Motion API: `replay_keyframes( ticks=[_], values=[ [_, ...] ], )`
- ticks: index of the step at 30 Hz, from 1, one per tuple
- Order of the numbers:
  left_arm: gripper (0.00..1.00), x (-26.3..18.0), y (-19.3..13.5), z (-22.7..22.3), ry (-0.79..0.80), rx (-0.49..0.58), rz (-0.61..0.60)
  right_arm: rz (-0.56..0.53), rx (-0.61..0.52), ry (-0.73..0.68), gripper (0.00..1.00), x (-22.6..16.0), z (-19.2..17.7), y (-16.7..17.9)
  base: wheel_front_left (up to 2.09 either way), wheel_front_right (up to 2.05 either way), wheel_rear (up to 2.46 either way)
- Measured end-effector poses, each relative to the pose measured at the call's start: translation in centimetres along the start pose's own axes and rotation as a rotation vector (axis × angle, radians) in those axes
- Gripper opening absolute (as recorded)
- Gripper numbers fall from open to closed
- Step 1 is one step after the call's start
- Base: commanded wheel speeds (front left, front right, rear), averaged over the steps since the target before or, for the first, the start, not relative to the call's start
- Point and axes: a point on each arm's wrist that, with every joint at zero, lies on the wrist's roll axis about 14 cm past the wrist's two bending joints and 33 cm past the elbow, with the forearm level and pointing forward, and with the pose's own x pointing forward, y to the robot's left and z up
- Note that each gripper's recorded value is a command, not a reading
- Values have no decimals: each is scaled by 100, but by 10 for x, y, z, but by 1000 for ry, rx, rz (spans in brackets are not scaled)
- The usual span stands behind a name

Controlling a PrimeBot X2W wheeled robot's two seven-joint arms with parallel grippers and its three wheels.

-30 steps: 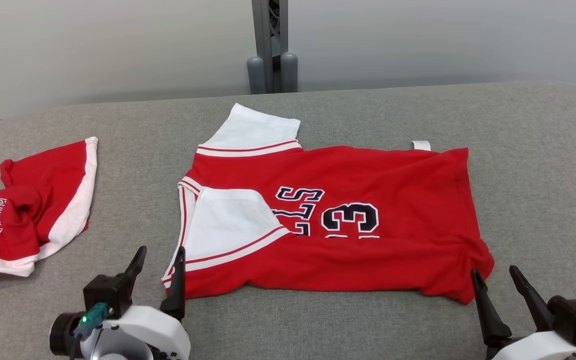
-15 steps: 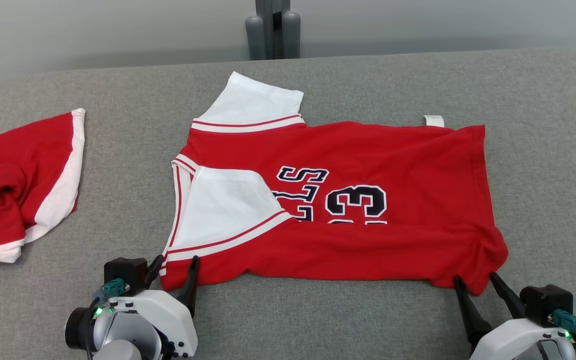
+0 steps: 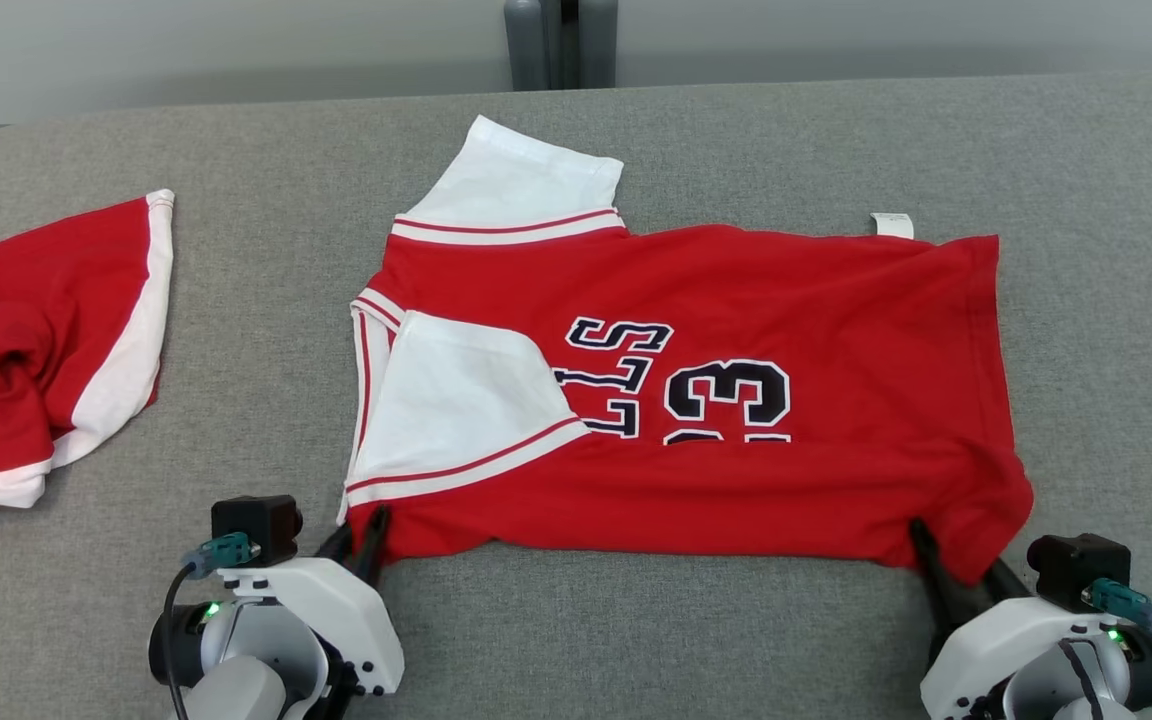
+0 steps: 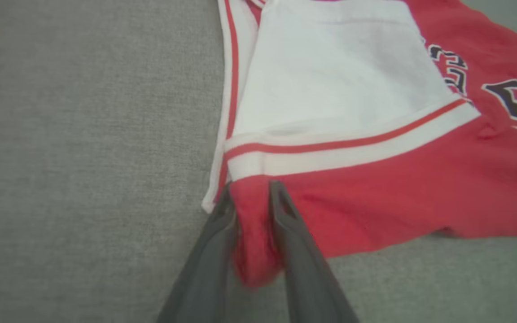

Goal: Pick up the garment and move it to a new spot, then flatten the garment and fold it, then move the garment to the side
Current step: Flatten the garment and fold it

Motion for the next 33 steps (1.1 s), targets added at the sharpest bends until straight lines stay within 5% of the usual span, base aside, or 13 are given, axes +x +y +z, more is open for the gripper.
replay_keyframes(
  ticks=[31, 32, 33],
  values=[
    [0, -76, -23, -35, 120, -77, -60, -9, 58, 262, 0, -60, -25, -24, 0, 0, 0],
    [0, -77, -23, -36, 122, -78, -62, -8, 63, 265, 31, -60, -26, -23, 0, 0, 0],
    [11, -77, -24, -37, 125, -77, -63, -5, 62, 269, 100, -60, -26, -22, 0, 0, 0]
  ],
)
